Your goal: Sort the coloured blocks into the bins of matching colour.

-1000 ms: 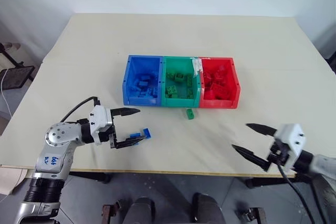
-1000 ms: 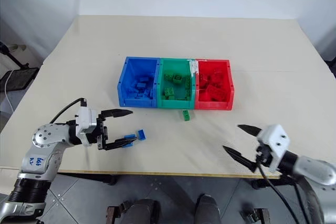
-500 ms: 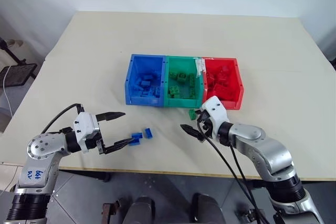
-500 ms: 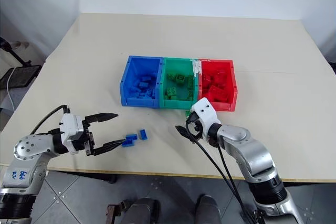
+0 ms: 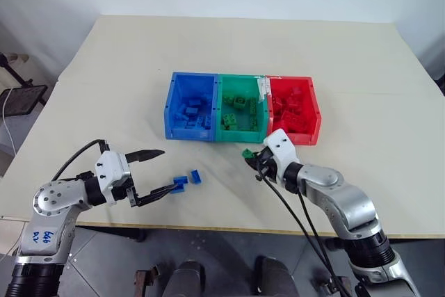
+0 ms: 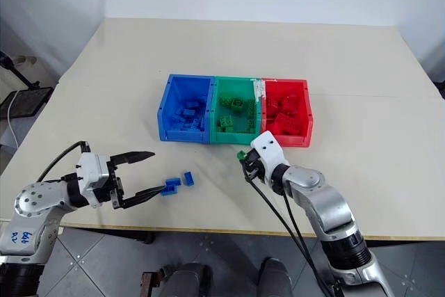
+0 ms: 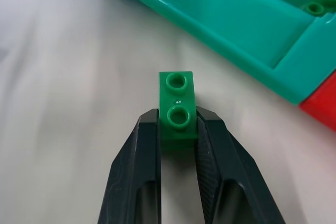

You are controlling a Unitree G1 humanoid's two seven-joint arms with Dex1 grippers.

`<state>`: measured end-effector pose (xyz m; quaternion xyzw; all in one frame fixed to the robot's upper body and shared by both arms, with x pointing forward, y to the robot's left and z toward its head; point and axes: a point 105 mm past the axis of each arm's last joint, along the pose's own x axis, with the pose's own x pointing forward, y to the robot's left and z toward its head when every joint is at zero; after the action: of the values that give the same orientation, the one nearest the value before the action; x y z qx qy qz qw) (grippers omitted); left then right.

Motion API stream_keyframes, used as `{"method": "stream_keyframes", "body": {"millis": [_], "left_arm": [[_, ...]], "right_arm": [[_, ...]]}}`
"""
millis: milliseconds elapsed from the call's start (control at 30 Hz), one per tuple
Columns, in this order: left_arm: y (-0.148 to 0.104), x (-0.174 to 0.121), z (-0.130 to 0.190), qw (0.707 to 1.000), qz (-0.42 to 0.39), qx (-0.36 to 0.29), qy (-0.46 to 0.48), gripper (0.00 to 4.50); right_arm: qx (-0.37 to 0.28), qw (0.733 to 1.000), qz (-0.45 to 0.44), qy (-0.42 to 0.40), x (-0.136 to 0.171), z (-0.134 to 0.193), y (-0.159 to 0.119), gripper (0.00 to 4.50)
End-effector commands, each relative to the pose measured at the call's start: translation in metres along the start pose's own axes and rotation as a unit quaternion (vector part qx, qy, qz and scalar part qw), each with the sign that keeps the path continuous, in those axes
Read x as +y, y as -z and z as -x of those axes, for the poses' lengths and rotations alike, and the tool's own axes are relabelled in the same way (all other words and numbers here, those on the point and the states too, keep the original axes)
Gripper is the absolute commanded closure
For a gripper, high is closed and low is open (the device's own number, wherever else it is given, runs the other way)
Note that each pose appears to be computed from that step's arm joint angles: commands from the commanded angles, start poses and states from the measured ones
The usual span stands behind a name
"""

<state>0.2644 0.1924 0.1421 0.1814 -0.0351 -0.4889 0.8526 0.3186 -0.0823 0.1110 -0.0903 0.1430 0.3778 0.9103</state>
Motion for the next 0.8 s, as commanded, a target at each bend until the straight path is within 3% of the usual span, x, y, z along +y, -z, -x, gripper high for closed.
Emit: {"method": "stream_keyframes", "body": {"millis": [33, 200, 367, 533, 667, 733, 800], "left_arm": [[-0.012, 0.006, 0.004, 0.999, -0.011, -0.017, -0.027, 0.0], [-0.014, 0.016, 0.017, 0.995, 0.007, -0.028, -0.095, 0.0], [-0.012, 0.019, 0.022, 0.993, 0.015, -0.026, -0.118, 0.0], [-0.01, 0.019, 0.022, 0.993, 0.021, -0.017, -0.113, 0.0], [-0.011, 0.021, 0.022, 0.993, 0.021, -0.015, -0.114, 0.0], [-0.009, 0.032, 0.027, 0.989, -0.002, -0.004, -0.15, 0.0], [-0.009, 0.038, 0.03, 0.986, -0.007, -0.006, -0.167, 0.0]], "right_arm": [[-0.074, 0.995, 0.029, -0.066, 0.019, 0.013, -0.038, 4.04], [-0.164, 0.984, 0.057, -0.041, 0.004, 0.009, -0.107, 4.04], [-0.171, 0.981, 0.089, 0.018, -0.027, -0.015, -0.128, 4.04], [-0.171, 0.98, 0.101, 0.019, -0.038, -0.028, -0.129, 2.31], [-0.182, 0.977, 0.112, 0.022, -0.043, -0.023, -0.132, 0.94], [-0.218, 0.967, 0.133, -0.011, -0.037, -0.007, -0.131, 0.24], [-0.245, 0.957, 0.151, -0.046, -0.028, 0.007, -0.128, 0.05]]}}
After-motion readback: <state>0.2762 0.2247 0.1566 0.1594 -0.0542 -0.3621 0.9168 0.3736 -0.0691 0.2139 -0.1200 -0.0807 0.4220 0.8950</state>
